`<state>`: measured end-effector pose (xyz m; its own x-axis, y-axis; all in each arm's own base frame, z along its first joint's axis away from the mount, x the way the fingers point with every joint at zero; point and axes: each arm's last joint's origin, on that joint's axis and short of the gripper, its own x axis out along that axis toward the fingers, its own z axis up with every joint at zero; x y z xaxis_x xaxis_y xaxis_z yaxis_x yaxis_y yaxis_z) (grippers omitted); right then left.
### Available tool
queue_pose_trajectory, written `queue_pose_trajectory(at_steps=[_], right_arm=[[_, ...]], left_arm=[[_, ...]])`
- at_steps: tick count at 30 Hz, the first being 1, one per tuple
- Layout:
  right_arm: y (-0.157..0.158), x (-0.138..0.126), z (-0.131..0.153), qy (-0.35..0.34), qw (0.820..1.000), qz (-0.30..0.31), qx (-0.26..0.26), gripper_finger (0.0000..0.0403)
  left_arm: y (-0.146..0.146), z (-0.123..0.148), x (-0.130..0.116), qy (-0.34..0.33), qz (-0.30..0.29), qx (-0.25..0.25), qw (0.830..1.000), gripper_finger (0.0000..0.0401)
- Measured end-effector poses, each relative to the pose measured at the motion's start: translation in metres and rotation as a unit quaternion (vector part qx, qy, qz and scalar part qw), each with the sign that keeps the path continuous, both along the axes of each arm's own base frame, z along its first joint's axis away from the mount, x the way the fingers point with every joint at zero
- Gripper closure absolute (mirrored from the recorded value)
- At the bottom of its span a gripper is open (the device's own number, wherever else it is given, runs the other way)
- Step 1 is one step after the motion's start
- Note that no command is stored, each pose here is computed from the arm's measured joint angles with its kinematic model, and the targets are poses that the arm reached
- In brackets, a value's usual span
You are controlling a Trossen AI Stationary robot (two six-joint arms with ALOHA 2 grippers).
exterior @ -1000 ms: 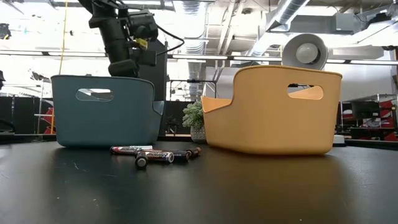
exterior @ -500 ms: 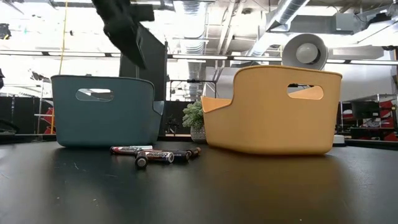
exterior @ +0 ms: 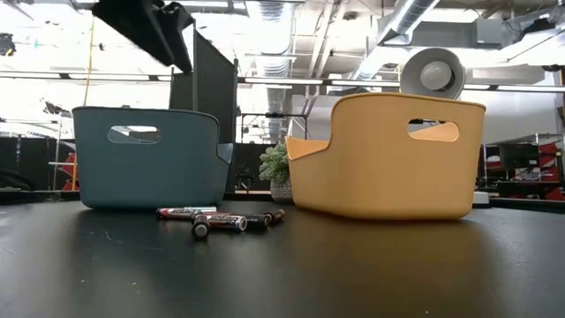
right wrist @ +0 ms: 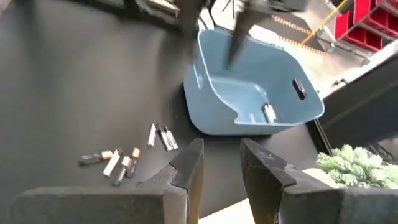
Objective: Sort batteries
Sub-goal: Put the silver battery into the blue bin
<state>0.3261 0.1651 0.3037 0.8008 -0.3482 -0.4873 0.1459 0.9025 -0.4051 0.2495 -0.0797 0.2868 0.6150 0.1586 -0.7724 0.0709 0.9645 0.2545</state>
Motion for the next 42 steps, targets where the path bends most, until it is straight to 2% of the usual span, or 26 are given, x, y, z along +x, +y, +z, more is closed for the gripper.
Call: queue_pose_trajectory(at_steps=[5, 11, 17, 23, 26, 42], right_arm=[[-0.001, 0.012, -0.013, 0.017, 1.0, 0.012, -0.017, 0.0281], [-0.007, 0.016, -0.013, 0.016, 1.0, 0.005, -0.019, 0.0281], [-0.005, 0.015, -0.013, 0.018, 1.0, 0.012, -0.023, 0.0281], [-0.005, 0.015, -0.014, 0.021, 0.999, 0.012, -0.026, 0.0281], [-0.005, 0.015, -0.014, 0.021, 0.999, 0.013, -0.027, 0.0281], [-0.003, 0.014, -0.014, 0.024, 0.999, 0.017, -0.029, 0.0281]], left_arm=[[-0.033, -0.034, 0.02, 0.032, -0.035, 0.008, 0.999, 0.0196], [-0.059, -0.076, 0.039, 0.069, -0.054, 0.022, 0.996, 0.0196], [-0.064, -0.106, 0.052, 0.097, -0.062, 0.033, 0.993, 0.0196], [-0.058, -0.127, 0.063, 0.132, -0.062, 0.008, 0.989, 0.0196], [-0.054, -0.134, 0.067, 0.14, -0.055, 0.008, 0.989, 0.0196], [-0.048, -0.132, 0.071, 0.121, -0.024, 0.008, 0.992, 0.0196]])
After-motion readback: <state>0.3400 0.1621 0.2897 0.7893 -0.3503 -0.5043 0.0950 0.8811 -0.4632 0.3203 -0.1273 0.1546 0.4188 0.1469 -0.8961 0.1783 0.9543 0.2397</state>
